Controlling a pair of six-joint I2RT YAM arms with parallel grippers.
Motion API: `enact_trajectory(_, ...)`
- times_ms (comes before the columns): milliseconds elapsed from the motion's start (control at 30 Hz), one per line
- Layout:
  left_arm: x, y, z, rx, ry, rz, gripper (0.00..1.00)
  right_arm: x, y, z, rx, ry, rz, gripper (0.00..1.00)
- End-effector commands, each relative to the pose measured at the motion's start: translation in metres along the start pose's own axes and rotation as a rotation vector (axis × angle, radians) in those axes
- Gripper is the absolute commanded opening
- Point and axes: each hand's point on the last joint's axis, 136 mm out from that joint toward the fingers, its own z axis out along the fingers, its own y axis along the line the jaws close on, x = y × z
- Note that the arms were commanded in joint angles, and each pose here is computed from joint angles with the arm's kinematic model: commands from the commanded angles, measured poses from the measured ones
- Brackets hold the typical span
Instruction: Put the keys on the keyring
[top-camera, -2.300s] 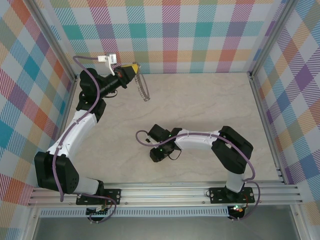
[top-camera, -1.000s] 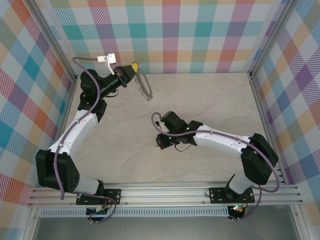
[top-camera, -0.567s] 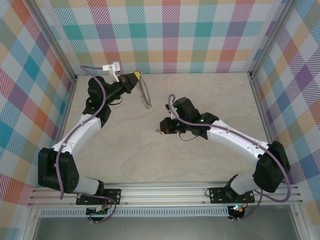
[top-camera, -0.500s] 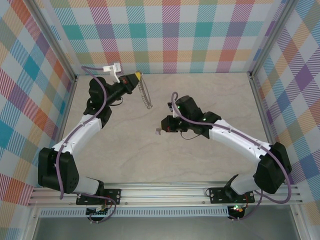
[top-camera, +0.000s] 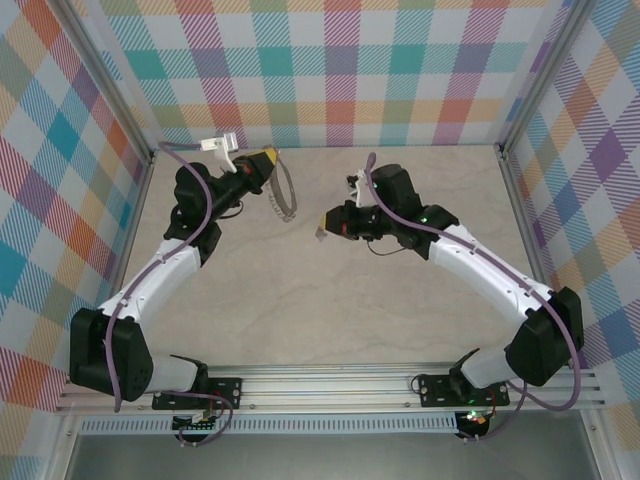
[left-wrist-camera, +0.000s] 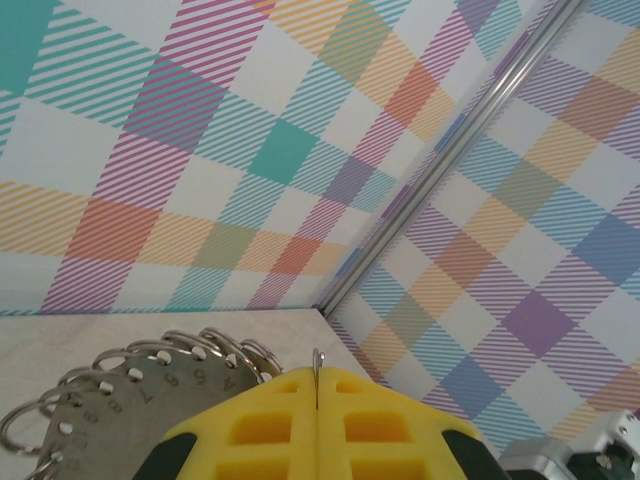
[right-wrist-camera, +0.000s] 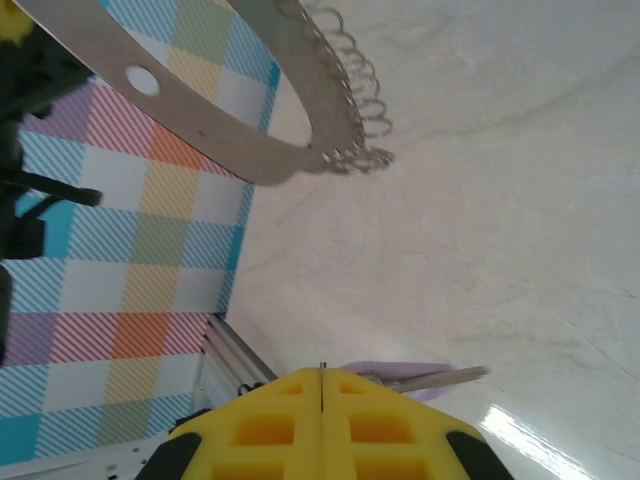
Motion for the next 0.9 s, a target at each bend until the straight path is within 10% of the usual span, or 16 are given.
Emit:
enact_trajectory(0, -0.014, -0.018, -0.003, 0.053, -0.05, 0.057, 0.0, -0.01, 0.019, 0.003, -0.091, 0.01, 0.001, 0.0)
enact_trajectory(867, 0.037, -0.054, 0.04, 0.229, 0.267, 0.292, 0.0, -0.085, -0.001, -0.07, 0.035, -0.317, -0.158, 0.0)
